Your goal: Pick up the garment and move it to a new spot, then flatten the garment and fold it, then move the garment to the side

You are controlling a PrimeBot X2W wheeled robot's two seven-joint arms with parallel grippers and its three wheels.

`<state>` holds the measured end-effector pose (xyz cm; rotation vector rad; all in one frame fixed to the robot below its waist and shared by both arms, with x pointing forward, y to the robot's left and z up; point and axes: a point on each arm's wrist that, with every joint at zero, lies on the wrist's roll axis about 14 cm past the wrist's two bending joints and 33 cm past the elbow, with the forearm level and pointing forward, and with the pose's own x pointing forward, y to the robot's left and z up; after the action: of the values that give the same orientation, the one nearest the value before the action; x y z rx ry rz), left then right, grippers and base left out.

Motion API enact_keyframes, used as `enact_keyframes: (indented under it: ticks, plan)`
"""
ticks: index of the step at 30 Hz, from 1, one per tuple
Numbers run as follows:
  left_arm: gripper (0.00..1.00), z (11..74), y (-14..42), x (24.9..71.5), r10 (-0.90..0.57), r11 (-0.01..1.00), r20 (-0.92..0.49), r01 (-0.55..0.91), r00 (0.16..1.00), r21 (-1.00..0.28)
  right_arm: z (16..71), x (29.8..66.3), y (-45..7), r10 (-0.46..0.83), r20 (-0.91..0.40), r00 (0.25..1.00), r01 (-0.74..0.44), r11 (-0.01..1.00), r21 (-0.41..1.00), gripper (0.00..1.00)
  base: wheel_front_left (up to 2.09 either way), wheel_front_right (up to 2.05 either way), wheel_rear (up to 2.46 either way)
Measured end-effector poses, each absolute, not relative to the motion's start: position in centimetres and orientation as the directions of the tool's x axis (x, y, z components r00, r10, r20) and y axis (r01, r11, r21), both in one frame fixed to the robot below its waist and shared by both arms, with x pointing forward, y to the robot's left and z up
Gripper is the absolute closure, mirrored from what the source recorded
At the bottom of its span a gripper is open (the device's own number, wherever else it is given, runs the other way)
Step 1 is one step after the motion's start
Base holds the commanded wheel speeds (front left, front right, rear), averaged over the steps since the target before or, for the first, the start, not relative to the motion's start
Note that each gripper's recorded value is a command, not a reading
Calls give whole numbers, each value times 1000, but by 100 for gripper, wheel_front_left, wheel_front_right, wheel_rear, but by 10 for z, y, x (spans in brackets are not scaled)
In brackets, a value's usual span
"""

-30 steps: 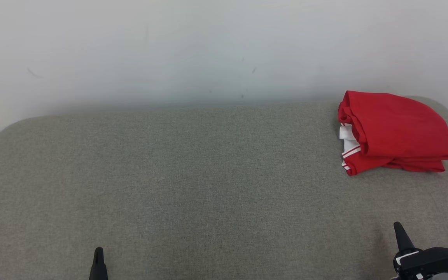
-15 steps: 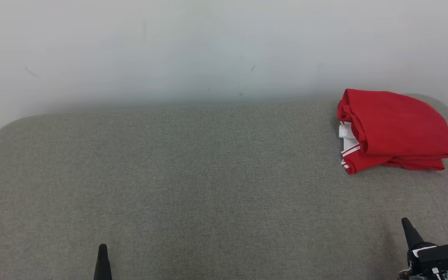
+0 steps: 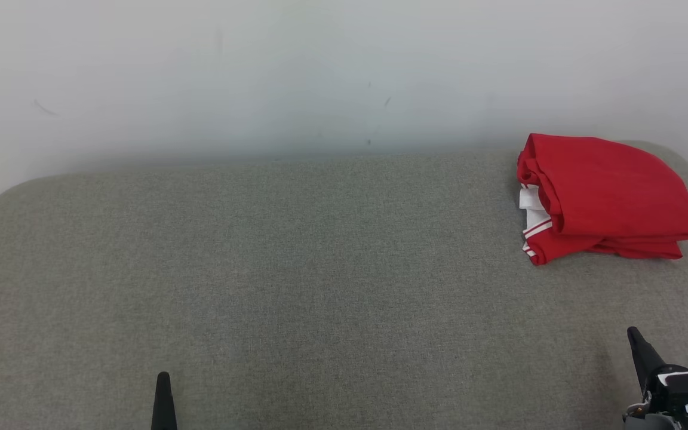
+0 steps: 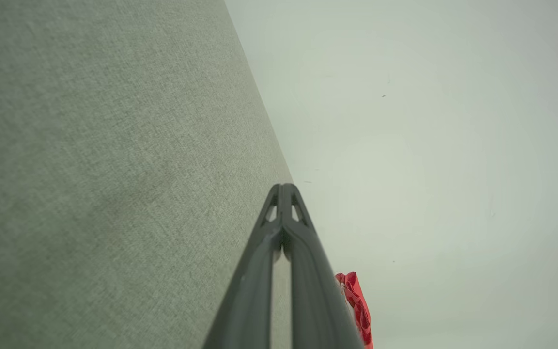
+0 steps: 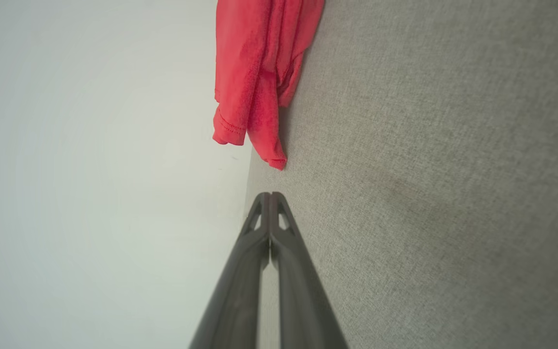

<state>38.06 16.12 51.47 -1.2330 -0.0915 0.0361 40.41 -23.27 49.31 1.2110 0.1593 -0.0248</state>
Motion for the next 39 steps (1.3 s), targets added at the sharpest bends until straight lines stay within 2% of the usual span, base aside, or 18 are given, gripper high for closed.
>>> enact_keyframes:
  ticks: [39]
  plan:
    - [100, 506, 141, 395, 45, 23, -7, -8, 999, -1000, 512, 410, -262, 59, -29, 998, 28, 16, 999, 100, 0, 0, 0]
